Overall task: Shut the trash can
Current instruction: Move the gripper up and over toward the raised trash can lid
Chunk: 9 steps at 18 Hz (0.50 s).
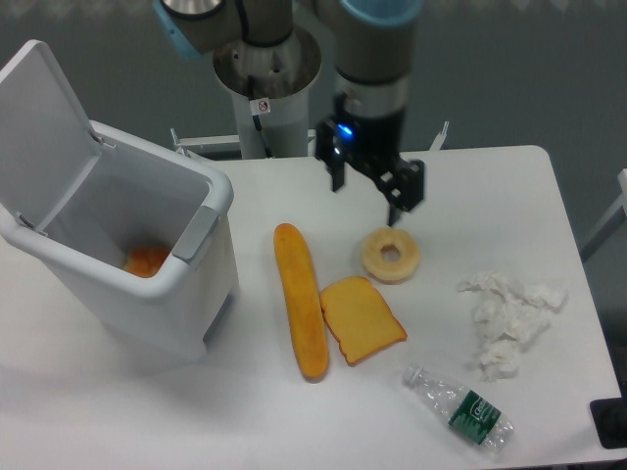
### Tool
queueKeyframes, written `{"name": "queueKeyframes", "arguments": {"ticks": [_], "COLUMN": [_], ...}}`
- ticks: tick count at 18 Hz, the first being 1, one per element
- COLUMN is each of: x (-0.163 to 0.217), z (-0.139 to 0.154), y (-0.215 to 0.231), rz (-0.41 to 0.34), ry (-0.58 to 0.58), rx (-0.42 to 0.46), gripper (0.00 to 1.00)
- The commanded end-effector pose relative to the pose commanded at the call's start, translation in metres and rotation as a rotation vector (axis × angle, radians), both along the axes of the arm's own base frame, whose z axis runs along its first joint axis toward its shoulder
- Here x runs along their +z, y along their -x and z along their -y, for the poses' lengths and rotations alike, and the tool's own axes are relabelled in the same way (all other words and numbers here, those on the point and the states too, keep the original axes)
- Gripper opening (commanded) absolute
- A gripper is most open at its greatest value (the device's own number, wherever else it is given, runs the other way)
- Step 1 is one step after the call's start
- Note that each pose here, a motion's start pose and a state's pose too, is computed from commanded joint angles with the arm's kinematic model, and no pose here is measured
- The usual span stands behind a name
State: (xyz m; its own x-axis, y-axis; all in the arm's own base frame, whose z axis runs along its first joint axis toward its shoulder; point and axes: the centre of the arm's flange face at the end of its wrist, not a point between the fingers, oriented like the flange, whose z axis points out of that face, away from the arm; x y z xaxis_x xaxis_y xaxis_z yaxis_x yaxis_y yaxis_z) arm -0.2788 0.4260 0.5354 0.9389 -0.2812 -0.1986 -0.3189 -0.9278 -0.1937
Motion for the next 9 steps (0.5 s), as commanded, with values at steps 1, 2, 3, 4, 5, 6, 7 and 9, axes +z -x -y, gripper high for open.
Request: {"name": "queueKeyframes", "arguments": {"ticks": [1, 2, 3, 4, 5, 6, 7, 9], "x": [0.007, 0.011, 0.012, 0.014, 0.017, 0.021, 0.022, 0.019], "z": [0.002, 0.008, 0.011, 0.013, 0.015, 0.017, 0.016, 0.008], "y": [-0.013, -0.027, -0.042, -0.055, -0.066, -0.075, -0.083, -0.109], "rz": [-0.001, 0.006, 0.028, 0.056, 0.078, 0.088, 0.100, 0.120], "ry": [-0.017, -0.036, -0.060, -0.092, -0.120, -0.134, -0.137, -0.136], "rx": [0.002, 0.017, 0.036, 0.056, 0.082, 0.103, 0.113, 0.101], "gripper": [1.00, 1.00, 1.00, 1.00, 1.00, 1.00, 1.00, 1.00]}}
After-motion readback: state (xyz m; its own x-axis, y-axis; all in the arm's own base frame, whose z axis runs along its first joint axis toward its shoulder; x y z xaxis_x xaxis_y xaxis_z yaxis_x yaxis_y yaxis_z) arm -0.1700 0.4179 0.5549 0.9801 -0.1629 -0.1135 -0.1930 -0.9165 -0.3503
